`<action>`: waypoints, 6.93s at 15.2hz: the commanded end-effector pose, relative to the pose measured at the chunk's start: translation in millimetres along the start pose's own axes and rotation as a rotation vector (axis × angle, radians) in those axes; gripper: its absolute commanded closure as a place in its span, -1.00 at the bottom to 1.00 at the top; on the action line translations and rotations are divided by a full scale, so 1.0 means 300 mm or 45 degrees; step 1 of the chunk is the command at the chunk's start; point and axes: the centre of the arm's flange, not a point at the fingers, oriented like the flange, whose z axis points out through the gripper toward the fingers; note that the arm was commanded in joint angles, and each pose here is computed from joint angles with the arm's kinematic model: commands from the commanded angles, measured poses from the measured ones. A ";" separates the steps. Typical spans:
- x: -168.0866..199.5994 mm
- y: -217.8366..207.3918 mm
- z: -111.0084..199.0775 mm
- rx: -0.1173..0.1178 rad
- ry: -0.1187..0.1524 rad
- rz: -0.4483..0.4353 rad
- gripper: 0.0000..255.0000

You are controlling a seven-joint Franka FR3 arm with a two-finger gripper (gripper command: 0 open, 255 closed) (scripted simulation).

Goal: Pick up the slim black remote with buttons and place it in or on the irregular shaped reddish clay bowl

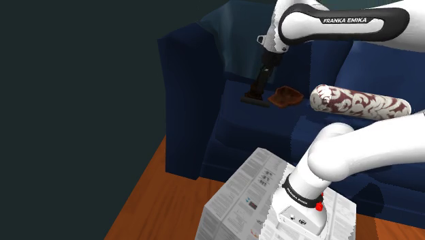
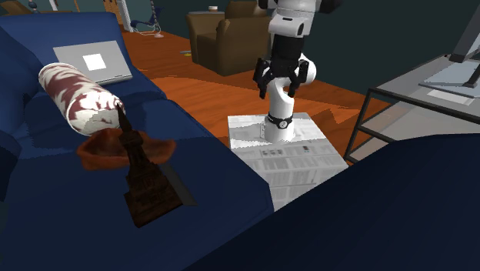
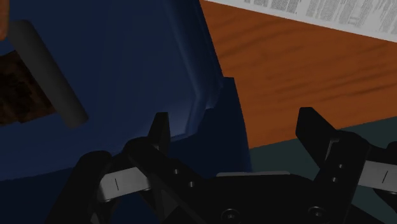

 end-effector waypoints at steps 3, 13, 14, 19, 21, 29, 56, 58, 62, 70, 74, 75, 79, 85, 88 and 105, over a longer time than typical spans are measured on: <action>0.013 0.122 0.120 -0.043 0.019 -0.061 -1.00; 0.086 0.421 0.389 -0.144 0.062 -0.207 -1.00; 0.095 0.451 0.414 -0.154 0.067 -0.221 -1.00; 0.150 0.605 0.537 -0.204 0.088 -0.294 -1.00; 0.175 0.667 0.584 -0.224 0.097 -0.323 -1.00; 0.235 0.797 0.738 -0.262 0.113 -0.378 -1.00; 0.241 0.820 0.694 -0.262 0.113 -0.378 1.00; 0.240 0.824 0.659 -0.262 0.113 -0.378 1.00; 0.239 0.831 0.589 -0.262 0.113 -0.378 1.00; 0.237 0.846 0.449 -0.262 0.113 -0.378 1.00; 0.235 0.854 0.379 -0.262 0.113 -0.378 1.00; 0.235 0.856 0.362 -0.262 0.113 -0.378 1.00; 0.234 0.863 0.292 -0.262 0.113 -0.378 1.00; 0.168 0.930 0.237 -0.262 0.113 -0.378 1.00; 0.072 1.019 0.251 -0.262 0.113 -0.378 1.00; -0.295 1.348 0.394 -0.262 0.113 -0.378 1.00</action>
